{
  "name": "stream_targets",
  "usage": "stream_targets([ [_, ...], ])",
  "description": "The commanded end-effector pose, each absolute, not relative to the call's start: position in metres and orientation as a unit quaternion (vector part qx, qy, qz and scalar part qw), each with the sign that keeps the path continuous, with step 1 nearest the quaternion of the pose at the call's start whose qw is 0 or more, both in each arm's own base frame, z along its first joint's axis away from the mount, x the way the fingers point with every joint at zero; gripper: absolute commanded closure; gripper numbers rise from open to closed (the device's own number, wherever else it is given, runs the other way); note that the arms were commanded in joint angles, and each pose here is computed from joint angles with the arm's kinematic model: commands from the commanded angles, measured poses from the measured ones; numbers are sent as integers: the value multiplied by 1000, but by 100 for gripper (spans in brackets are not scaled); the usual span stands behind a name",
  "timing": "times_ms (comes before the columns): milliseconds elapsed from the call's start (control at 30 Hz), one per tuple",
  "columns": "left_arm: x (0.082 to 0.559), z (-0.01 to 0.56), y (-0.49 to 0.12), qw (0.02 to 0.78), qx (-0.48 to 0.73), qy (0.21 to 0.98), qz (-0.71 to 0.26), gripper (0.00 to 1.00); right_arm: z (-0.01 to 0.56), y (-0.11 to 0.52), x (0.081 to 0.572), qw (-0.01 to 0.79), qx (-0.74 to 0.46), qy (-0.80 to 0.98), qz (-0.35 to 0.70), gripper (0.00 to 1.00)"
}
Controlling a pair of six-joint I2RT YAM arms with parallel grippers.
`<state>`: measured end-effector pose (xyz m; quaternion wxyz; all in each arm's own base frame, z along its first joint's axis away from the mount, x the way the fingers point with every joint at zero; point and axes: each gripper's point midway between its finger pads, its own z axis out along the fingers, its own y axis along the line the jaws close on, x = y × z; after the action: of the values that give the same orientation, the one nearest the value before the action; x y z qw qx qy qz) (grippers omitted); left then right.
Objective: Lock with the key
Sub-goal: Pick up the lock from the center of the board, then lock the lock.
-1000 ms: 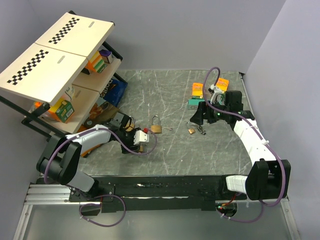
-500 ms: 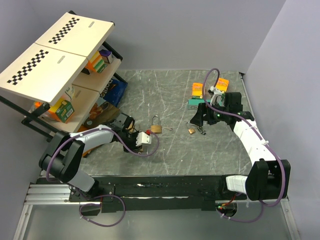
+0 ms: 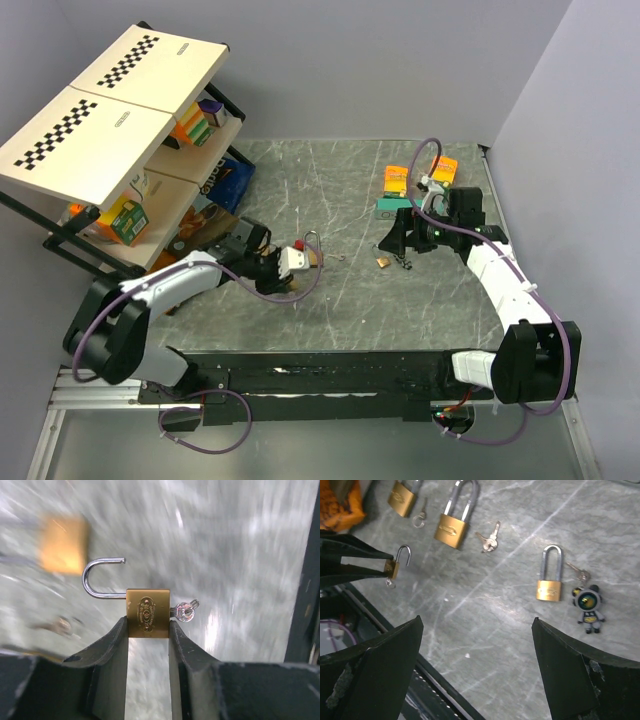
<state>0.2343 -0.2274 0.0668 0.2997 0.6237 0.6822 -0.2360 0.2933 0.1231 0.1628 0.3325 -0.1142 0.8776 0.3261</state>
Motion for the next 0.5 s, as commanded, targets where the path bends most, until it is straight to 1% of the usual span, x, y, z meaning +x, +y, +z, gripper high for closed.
stream_targets([
  [0,245,153,-280,414,554,664,-284,99,184,139,283,341,-96,853,382,4],
  [67,240,173,-294,431,533,667,-292,99,194,148,281,341,-82,838,417,5],
  [133,248,191,-303,463,506,671,-281,99,201,157,277,335,-75,826,447,8],
  [267,251,231,-324,496,436,684,-311,99,227,184,267,322,-86,788,518,10],
  [467,257,266,-345,526,370,696,-319,99,237,219,246,298,-130,766,554,13],
])
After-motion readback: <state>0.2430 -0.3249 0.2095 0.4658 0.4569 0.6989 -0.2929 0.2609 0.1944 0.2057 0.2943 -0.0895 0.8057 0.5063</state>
